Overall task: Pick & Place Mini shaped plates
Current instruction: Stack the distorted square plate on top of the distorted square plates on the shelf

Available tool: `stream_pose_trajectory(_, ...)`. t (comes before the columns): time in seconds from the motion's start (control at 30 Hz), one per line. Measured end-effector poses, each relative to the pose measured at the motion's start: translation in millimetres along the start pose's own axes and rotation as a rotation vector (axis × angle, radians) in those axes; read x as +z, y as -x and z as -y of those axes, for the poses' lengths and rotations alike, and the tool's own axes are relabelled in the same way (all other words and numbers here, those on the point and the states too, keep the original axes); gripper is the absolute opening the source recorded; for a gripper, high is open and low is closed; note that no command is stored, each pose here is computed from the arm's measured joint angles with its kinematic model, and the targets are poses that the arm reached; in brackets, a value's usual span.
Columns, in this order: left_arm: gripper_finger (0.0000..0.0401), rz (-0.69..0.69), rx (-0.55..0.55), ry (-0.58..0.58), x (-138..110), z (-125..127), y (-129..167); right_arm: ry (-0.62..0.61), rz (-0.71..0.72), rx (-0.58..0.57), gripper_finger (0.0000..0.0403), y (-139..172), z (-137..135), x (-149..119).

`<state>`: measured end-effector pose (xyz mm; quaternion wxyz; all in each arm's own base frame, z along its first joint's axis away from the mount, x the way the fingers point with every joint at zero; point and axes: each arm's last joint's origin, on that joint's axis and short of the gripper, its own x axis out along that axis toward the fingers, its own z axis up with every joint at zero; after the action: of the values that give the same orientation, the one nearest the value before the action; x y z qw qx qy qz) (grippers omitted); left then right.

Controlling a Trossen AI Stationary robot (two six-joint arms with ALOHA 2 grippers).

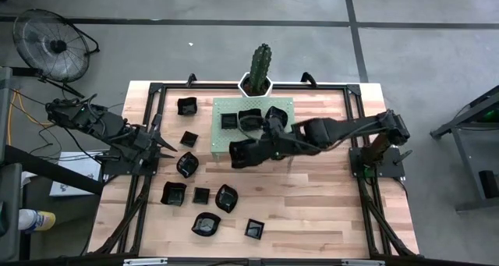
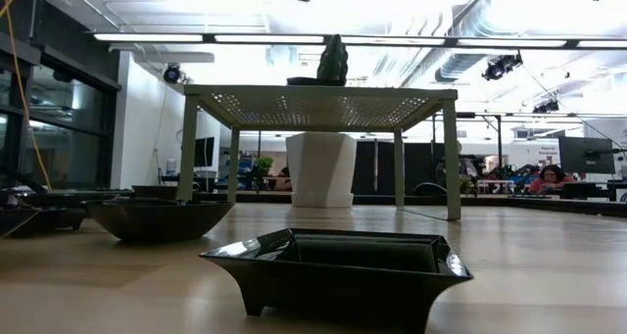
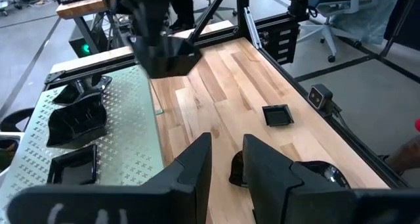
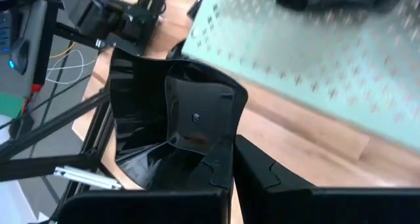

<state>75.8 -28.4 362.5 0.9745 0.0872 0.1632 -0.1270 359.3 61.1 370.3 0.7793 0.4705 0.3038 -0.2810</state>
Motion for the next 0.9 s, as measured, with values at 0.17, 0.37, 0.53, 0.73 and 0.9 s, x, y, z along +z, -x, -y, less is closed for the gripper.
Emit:
stream_pose_trajectory(0.17, 0.0085, 0.018, -0.006, 0.003, 1.7, 0.1, 0.0, 0.019, -0.007, -0.009, 0.0000, -5.9, 6.8, 22.7)
stream_pose_trajectory(0.37, 0.0085, 0.020, -0.007, 0.003, 1.9, 0.1, 0.0, 0.038, -0.001, -0.025, 0.0000, -11.8, 17.2, 49.6)
stream_pose_trajectory(0.53, 0.0085, 0.020, -0.007, 0.004, 1.9, 0.1, 0.0, 0.043, 0.016, -0.043, 0.0000, -15.5, 26.9, 70.8)
stream_pose_trajectory(0.73, 0.0085, 0.020, -0.008, 0.004, 1.9, 0.1, 0.0, 0.040, 0.019, -0.059, 0.0000, -17.9, 37.4, 90.1)
stream_pose_trajectory(0.9, 0.0085, 0.020, -0.008, 0.004, 1.9, 0.1, 0.0, 0.036, 0.004, -0.065, 0.0000, -19.4, 45.8, 103.1)
